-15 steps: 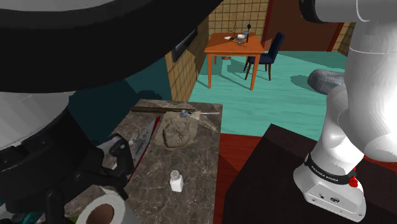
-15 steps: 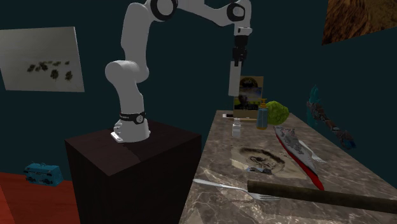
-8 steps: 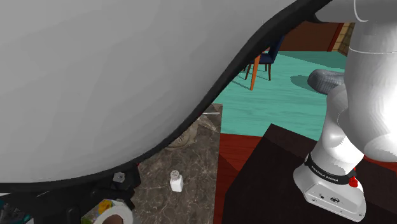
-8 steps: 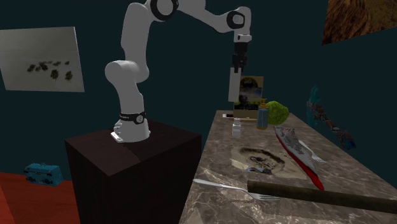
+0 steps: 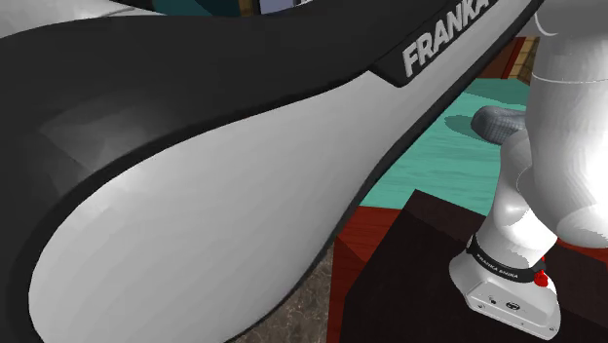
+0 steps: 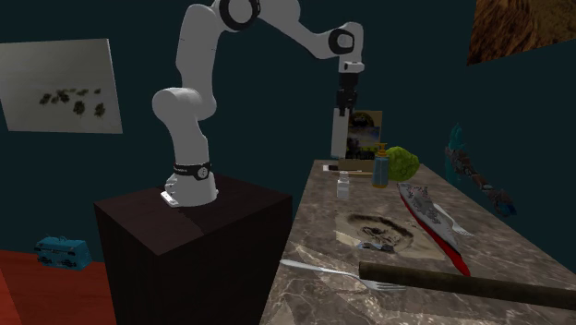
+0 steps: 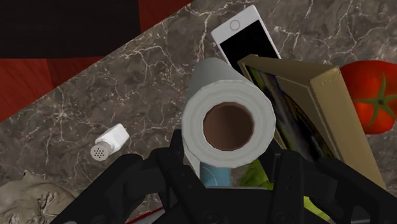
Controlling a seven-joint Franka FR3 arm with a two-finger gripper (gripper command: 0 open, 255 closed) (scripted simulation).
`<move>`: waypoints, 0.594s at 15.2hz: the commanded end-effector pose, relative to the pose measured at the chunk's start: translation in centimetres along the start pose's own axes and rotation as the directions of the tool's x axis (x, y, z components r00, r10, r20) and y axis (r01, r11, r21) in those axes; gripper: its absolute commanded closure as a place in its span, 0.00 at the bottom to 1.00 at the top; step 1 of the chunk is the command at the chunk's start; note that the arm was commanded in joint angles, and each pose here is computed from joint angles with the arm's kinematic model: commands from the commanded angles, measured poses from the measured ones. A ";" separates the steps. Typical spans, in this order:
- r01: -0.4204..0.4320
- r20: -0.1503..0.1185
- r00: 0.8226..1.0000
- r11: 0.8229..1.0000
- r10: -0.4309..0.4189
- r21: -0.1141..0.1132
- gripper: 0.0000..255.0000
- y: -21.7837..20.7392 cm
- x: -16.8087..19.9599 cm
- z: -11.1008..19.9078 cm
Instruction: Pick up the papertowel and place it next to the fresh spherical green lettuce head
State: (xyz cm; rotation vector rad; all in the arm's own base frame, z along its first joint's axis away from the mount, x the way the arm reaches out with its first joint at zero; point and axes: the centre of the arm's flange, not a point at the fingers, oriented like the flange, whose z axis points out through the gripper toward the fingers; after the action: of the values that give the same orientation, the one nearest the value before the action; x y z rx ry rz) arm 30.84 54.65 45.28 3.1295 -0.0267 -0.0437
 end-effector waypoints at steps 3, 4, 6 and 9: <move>0.000 0.000 1.000 1.000 0.000 0.001 1.00 -0.1 0.0 2.0; 0.000 0.000 1.000 1.000 0.000 0.001 1.00 -0.1 0.0 2.5; 0.000 0.000 1.000 1.000 0.000 0.001 1.00 -0.1 0.0 3.6; 0.000 0.000 1.000 1.000 0.000 0.001 1.00 -0.1 0.0 5.2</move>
State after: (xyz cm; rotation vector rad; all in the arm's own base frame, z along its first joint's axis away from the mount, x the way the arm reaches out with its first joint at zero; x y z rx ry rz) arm 30.79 54.78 40.65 3.1297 -0.0261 -0.0434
